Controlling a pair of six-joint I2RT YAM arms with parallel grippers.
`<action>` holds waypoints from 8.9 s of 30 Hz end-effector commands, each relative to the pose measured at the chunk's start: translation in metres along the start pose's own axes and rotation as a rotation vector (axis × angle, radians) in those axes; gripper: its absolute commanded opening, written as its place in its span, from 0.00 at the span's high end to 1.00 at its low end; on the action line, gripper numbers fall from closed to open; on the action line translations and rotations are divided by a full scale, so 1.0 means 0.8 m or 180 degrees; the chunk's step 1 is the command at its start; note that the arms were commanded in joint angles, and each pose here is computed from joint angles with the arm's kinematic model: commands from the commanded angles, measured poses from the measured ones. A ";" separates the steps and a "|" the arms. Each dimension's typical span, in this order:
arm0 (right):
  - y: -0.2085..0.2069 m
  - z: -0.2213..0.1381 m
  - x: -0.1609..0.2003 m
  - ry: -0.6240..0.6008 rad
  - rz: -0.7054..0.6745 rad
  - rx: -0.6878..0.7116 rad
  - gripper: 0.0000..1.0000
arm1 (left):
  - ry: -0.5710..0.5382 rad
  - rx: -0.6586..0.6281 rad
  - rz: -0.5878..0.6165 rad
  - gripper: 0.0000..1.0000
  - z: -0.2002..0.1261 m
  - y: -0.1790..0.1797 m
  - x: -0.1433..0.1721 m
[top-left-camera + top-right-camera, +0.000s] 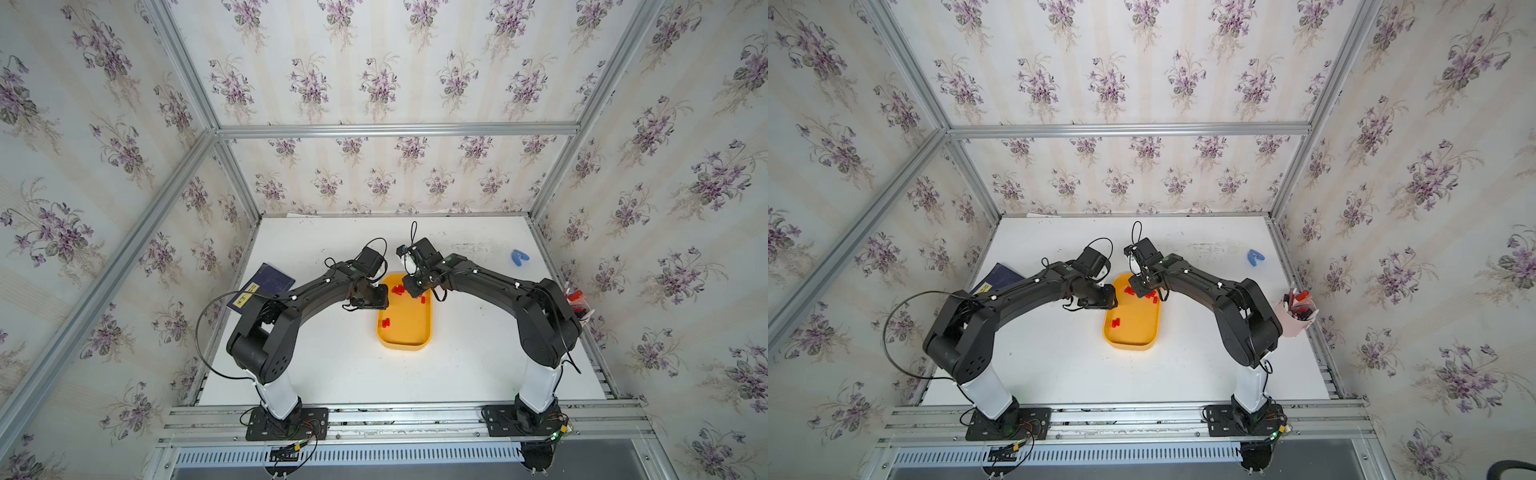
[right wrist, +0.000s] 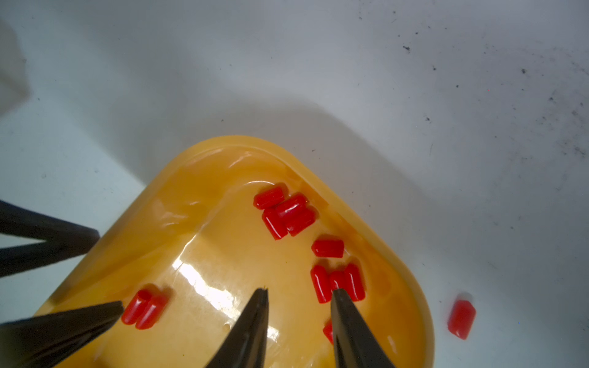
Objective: Take the screw protection sleeves out of the storage box
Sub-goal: Adjust the storage box at the center of the board, then pick up the screw protection sleeve from the storage box, then place the screw protection sleeve at the center of the board, then pick up the screw protection sleeve from the storage box.
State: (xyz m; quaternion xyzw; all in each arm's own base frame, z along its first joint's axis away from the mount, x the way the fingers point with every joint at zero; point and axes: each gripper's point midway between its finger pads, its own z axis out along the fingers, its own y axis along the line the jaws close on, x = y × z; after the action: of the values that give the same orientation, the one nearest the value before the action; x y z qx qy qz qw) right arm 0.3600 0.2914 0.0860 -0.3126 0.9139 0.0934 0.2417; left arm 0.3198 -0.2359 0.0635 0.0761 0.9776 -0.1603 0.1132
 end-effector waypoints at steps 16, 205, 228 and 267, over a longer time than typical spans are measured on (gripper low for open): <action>0.011 0.001 0.026 0.0179 -0.0031 -0.0178 0.61 | 0.0080 -0.0952 0.0327 0.85 -0.007 0.035 -0.004; 0.020 -0.016 0.035 0.1052 0.0227 0.0022 0.58 | -0.0206 0.0040 -0.0896 0.71 -0.007 0.023 0.042; 0.004 0.038 0.056 0.1311 0.0086 0.0263 0.61 | -0.0168 0.0023 -0.0883 0.71 -0.001 0.023 0.041; -0.020 0.049 0.063 0.1411 0.0074 0.0585 0.80 | -0.0174 -0.0044 -0.0830 0.71 0.000 0.027 0.040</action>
State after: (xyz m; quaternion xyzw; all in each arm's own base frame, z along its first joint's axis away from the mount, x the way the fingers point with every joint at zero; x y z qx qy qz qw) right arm 0.3502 0.2671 0.0207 -0.2907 0.9534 -0.0554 0.0585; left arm 0.2901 -0.2141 0.0485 -0.0618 0.9759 -0.1769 0.1118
